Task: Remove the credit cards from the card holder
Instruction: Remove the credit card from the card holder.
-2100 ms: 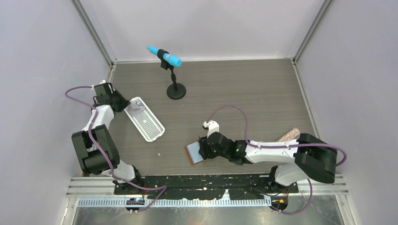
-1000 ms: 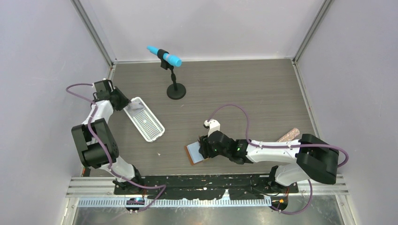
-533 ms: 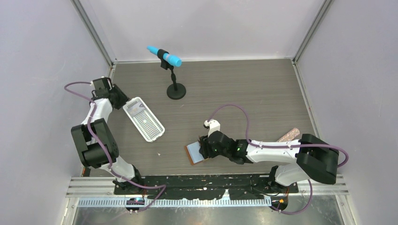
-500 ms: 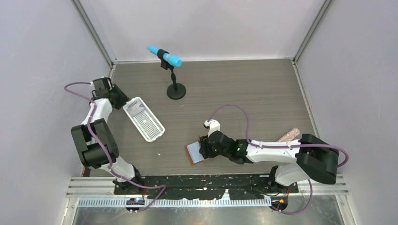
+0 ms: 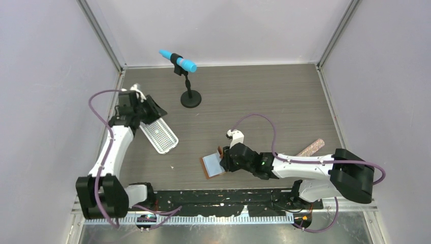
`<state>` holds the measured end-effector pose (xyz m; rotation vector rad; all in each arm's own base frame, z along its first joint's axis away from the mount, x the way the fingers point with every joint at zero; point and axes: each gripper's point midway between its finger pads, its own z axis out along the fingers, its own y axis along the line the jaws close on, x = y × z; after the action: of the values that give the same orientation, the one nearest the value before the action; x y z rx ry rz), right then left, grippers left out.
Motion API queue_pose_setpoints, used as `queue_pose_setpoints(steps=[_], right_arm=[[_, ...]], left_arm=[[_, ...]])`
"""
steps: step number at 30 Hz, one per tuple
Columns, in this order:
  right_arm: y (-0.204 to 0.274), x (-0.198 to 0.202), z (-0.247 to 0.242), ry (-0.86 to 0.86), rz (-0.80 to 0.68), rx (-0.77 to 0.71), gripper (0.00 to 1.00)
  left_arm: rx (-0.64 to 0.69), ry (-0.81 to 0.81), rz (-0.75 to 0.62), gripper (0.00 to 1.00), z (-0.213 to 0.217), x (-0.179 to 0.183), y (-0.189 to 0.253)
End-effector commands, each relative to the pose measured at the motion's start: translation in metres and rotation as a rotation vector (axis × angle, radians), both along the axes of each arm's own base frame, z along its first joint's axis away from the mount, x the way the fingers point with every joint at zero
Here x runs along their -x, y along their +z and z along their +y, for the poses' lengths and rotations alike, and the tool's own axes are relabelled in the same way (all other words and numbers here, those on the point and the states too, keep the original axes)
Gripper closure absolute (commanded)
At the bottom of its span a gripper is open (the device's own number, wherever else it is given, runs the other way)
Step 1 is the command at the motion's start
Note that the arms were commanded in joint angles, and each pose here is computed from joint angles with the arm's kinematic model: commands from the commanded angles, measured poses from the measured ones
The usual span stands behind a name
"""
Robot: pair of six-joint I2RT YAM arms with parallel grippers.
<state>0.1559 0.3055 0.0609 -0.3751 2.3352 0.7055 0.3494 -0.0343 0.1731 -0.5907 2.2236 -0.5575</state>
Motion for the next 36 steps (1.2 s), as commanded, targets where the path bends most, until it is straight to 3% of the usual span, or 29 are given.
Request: queue_pose_setpoints(steps=[1,8,12,15,27,36], right_arm=[[0.012,-0.004,-0.005,-0.084,-0.001,-0.078,0.67],[0.008,0.002,-0.025,-0.136,0.02,-0.1,0.58],[0.005,0.007,-0.045,-0.176,0.033,-0.084,0.53],[0.003,0.006,-0.051,-0.2,0.02,-0.107,0.54],[0.003,-0.012,-0.05,-0.233,-0.026,-0.155,0.56],[0.0,-0.017,-0.038,-0.173,0.005,-0.186,0.55]], left_arm=[[0.05,-0.238,0.029,0.64,-0.068,0.057,-0.008],[0.15,-0.525,0.032,0.66,-0.16,0.144,-0.029],[0.133,-0.597,0.059,0.67,-0.183,0.174,-0.05],[0.13,-0.639,0.074,0.67,-0.195,0.187,-0.065],[0.058,-0.67,0.132,0.67,-0.209,0.191,-0.11],[0.039,-0.654,0.136,0.67,-0.205,0.19,-0.117]])
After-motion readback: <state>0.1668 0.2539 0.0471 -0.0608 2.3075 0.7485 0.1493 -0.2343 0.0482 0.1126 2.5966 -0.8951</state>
